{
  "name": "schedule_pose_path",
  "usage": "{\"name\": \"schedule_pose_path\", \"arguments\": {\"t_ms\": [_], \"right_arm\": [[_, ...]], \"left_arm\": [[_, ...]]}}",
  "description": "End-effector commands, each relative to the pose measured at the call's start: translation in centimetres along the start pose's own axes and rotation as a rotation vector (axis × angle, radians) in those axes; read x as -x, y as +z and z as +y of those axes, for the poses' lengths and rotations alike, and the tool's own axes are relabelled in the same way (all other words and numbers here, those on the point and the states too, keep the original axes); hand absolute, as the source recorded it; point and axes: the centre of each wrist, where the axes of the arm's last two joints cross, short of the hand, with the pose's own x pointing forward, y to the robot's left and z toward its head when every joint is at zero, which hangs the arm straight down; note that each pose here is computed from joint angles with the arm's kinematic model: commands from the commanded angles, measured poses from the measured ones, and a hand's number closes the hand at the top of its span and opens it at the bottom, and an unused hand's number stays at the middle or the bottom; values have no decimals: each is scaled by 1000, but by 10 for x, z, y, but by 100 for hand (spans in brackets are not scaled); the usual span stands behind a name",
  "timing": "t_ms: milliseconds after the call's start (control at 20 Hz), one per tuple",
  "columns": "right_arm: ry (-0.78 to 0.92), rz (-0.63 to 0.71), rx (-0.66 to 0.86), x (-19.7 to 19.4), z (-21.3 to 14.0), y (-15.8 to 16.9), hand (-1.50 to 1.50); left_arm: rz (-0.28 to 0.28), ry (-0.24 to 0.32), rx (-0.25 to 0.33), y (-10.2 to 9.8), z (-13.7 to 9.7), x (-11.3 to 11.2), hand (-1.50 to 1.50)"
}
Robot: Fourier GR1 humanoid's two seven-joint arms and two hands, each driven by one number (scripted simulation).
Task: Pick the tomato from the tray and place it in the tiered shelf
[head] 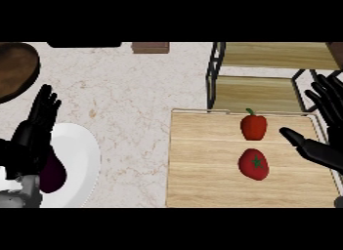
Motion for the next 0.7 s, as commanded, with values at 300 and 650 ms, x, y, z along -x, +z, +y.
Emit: {"name": "schedule_pose_path", "arguments": {"t_ms": [300,650], "right_arm": [[510,163,-415,-90,3,28,-150],[1035,270,-393,-128,19,29,-150]], "left_arm": [[-14,12,-13,-2,1,-16,0],[3,12,13,1,-7,-1,0]]}}
